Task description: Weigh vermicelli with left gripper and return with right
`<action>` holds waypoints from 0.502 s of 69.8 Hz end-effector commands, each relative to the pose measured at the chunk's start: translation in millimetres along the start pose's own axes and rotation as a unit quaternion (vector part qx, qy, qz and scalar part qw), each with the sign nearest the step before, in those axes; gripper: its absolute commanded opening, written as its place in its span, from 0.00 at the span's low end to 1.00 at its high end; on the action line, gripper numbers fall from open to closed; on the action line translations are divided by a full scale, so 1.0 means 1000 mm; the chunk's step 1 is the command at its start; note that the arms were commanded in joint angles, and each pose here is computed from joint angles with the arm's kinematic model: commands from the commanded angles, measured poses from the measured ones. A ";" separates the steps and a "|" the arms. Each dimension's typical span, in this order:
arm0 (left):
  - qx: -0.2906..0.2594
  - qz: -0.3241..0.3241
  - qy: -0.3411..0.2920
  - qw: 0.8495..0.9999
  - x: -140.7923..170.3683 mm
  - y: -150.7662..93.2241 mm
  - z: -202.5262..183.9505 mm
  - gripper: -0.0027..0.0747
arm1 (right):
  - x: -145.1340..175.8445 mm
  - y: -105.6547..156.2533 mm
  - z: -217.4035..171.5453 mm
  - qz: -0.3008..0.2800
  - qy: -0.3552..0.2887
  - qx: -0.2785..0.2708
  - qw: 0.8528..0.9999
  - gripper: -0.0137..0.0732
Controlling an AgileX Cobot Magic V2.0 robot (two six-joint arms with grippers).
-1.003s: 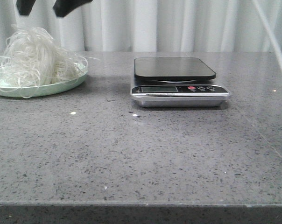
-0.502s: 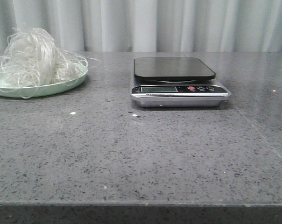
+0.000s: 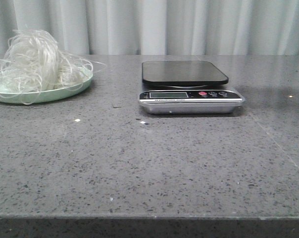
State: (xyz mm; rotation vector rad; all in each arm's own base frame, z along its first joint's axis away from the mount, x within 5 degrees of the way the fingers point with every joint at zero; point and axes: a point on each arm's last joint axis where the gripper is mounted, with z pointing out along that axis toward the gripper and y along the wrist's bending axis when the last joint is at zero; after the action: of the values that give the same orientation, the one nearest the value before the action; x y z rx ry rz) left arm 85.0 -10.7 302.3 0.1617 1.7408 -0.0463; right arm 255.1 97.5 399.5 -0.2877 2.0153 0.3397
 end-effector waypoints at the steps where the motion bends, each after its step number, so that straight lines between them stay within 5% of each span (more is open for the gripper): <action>1: -0.006 -0.002 -0.049 0.999 -0.015 0.001 -0.002 0.21 | 0.004 -0.009 -0.039 -0.003 -0.088 0.019 0.996 0.33; 35: -0.006 -0.002 -0.049 0.999 -0.015 0.001 -0.002 0.21 | 0.109 -0.026 -0.138 -0.028 -0.210 0.104 0.972 0.33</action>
State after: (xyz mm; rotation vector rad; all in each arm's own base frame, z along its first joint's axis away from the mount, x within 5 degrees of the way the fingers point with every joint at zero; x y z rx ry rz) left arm 85.0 -10.7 302.3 0.1617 1.7408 -0.0463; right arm 116.3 22.2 352.2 -0.1248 1.7429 0.1780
